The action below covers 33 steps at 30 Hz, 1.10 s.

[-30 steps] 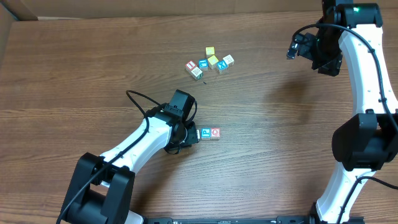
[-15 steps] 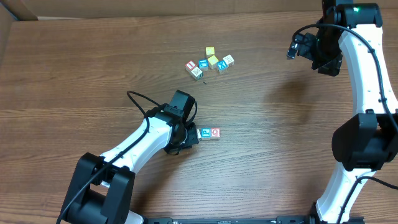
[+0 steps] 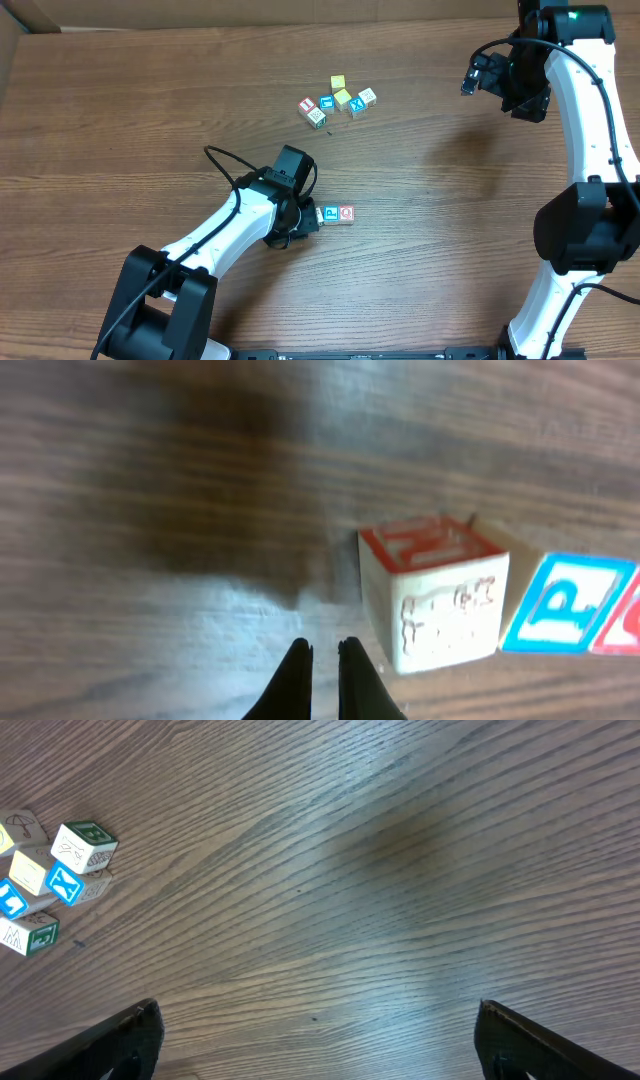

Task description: Flip 3 blocks

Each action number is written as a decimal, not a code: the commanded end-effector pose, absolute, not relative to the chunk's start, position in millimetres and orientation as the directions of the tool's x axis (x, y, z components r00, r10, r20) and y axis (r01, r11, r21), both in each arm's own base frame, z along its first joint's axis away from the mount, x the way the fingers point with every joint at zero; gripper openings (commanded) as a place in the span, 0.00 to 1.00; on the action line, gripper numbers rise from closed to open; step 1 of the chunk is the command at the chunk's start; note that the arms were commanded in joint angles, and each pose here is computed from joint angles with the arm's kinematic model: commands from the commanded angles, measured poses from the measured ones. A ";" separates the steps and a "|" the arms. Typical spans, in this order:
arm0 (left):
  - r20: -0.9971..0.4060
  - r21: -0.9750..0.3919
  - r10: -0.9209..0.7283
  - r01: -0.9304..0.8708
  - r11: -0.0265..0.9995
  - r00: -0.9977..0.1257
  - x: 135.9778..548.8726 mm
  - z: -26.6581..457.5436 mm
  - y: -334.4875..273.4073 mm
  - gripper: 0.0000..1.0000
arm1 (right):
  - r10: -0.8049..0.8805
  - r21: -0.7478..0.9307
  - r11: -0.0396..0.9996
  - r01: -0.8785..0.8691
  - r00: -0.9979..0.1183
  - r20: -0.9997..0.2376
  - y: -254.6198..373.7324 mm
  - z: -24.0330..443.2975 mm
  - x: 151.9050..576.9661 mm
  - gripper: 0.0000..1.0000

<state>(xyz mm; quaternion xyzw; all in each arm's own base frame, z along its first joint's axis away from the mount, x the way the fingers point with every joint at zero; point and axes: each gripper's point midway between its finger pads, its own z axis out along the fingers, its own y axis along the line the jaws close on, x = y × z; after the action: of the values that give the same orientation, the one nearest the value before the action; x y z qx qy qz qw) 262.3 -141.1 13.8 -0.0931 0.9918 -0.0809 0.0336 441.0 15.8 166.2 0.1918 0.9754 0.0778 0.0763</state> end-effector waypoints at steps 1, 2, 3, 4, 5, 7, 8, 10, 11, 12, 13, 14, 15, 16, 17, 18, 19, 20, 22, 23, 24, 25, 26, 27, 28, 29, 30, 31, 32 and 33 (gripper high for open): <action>-0.100 -0.112 -0.197 -0.185 0.976 -0.975 268.6 8.4 -132.5 0.04 | 0.384 0.199 0.915 0.351 -0.909 -0.163 15.4 183.2 443.4 1.00; -0.108 -0.116 -0.198 -0.185 0.976 -0.974 270.8 8.7 -133.1 0.04 | 0.384 0.199 0.915 0.351 -0.909 -0.163 15.4 183.2 443.4 1.00; -0.116 -0.121 -0.198 -0.184 0.975 -0.973 272.9 9.0 -134.0 0.04 | 0.384 0.199 0.915 0.351 -0.909 -0.163 15.4 183.2 443.4 1.00; -0.122 -0.126 -0.198 -0.183 0.975 -0.972 274.6 9.3 -134.8 0.04 | 0.384 0.199 0.915 0.351 -0.909 -0.163 15.4 183.2 443.4 1.00; -0.129 -0.131 -0.199 -0.182 0.975 -0.972 276.6 9.7 -135.8 0.04 | 0.384 0.198 0.915 0.351 -0.909 -0.163 15.4 183.2 443.4 1.00; -0.138 -0.137 -0.200 -0.181 0.974 -0.970 279.2 9.9 -136.8 0.04 | 0.384 0.198 0.915 0.351 -0.909 -0.163 15.4 183.2 443.4 1.00; -0.144 -0.137 -0.202 -0.182 0.974 -0.969 280.4 10.1 -136.8 0.04 | 0.384 0.199 0.915 0.351 -0.909 -0.163 15.4 183.2 443.4 1.00; -0.151 -0.140 -0.209 -0.188 0.972 -0.966 282.5 10.5 -137.0 0.04 | 0.384 0.199 0.915 0.351 -0.909 -0.163 15.4 183.2 443.4 1.00; -0.155 -0.144 -0.209 -0.187 0.972 -0.966 283.6 10.8 -137.8 0.04 | 0.384 0.199 0.915 0.351 -0.909 -0.163 15.4 183.2 443.4 1.00; -0.159 -0.147 -0.210 -0.187 0.971 -0.965 284.7 11.1 -138.3 0.04 | 0.384 0.198 0.915 0.351 -0.909 -0.163 15.4 183.2 443.4 1.00; -0.163 -0.150 -0.210 -0.187 0.971 -0.964 285.8 11.4 -138.8 0.04 | 0.384 0.198 0.915 0.351 -0.909 -0.163 15.4 183.2 443.4 1.00; -0.168 -0.156 -0.219 -0.194 0.969 -0.961 287.6 11.8 -139.6 0.05 | 0.384 0.199 0.915 0.351 -0.909 -0.163 15.4 183.2 443.4 1.00; -0.173 -0.160 -0.221 -0.194 0.968 -0.960 289.0 12.2 -140.3 0.04 | 0.384 0.199 0.915 0.351 -0.909 -0.163 15.4 183.2 443.4 1.00; -0.177 -0.164 -0.222 -0.194 0.967 -0.959 290.3 12.5 -140.9 0.05 | 0.384 0.198 0.915 0.351 -0.909 -0.163 15.4 183.2 443.4 1.00; -0.182 -0.167 -0.222 -0.193 0.967 -0.958 291.5 12.9 -141.5 0.05 | 0.384 0.198 0.915 0.351 -0.909 -0.163 15.4 183.2 443.4 1.00; -0.186 -0.169 -0.223 -0.192 0.967 -0.957 292.6 13.1 -141.8 0.05 | 0.384 0.199 0.915 0.351 -0.909 -0.163 15.4 183.2 443.4 1.00; -0.189 -0.172 -0.223 -0.191 0.966 -0.956 293.6 13.4 -142.3 0.05 | 0.384 0.199 0.915 0.351 -0.909 -0.163 15.4 183.2 443.4 1.00; -0.194 -0.175 -0.223 -0.190 0.966 -0.955 294.8 13.8 -143.0 0.05 | 0.384 0.199 0.915 0.351 -0.909 -0.163 15.4 183.2 443.4 1.00; -0.201 -0.182 -0.224 -0.188 0.965 -0.954 297.0 14.5 -144.1 0.04 | 0.384 0.199 0.915 0.351 -0.909 -0.163 15.4 183.2 443.4 1.00; -0.203 -0.183 -0.224 -0.188 0.965 -0.953 297.4 14.6 -144.2 0.04 | 0.384 0.199 0.915 0.351 -0.909 -0.163 15.4 183.2 443.4 1.00; -0.204 -0.184 -0.224 -0.188 0.965 -0.953 297.9 14.8 -144.6 0.04 | 0.384 0.198 0.915 0.351 -0.909 -0.163 15.4 183.2 443.4 1.00; -0.204 -0.185 -0.224 -0.187 0.965 -0.953 297.8 14.8 -144.7 0.04 | 0.384 0.199 0.915 0.351 -0.909 -0.163 15.4 183.2 443.4 1.00; -0.204 -0.184 -0.224 -0.188 0.965 -0.953 297.8 14.8 -144.6 0.04 | 0.384 0.198 0.915 0.351 -0.909 -0.163 15.4 183.2 443.4 1.00; -0.205 -0.182 -0.224 -0.187 0.965 -0.953 297.9 14.8 -144.1 0.04 | 0.384 0.198 0.915 0.351 -0.909 -0.163 15.4 183.2 443.4 1.00; -0.208 -0.176 -0.224 -0.189 0.966 -0.952 298.2 14.7 -142.9 0.04 | 0.384 0.199 0.915 0.351 -0.909 -0.163 15.4 183.2 443.4 1.00; -0.212 -0.171 -0.227 -0.193 0.966 -0.950 299.0 14.6 -140.9 0.04 | 0.384 0.199 0.915 0.351 -0.909 -0.163 15.4 183.2 443.4 1.00; -0.218 -0.160 -0.231 -0.199 0.967 -0.948 300.1 14.7 -137.9 0.04 | 0.384 0.199 0.915 0.351 -0.909 -0.163 15.4 183.2 443.4 1.00; -0.220 -0.153 -0.235 -0.204 0.967 -0.947 300.5 14.8 -135.3 0.04 | 0.384 0.199 0.915 0.351 -0.909 -0.163 15.4 183.2 443.4 1.00; -0.218 -0.150 -0.237 -0.208 0.967 -0.947 300.6 15.7 -133.4 0.04 | 0.384 0.198 0.915 0.351 -0.909 -0.163 15.4 183.2 443.4 1.00; -0.211 -0.148 -0.238 -0.210 0.966 -0.948 299.2 16.6 -132.6 0.04 | 0.384 0.199 0.915 0.351 -0.909 -0.163 15.4 183.2 443.4 1.00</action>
<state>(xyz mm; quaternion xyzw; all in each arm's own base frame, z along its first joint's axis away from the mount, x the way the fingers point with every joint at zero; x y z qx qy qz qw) 300.1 -141.3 20.0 -0.1009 0.9848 -0.0795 0.1171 441.0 15.8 166.2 0.1918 0.9754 0.0778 0.0763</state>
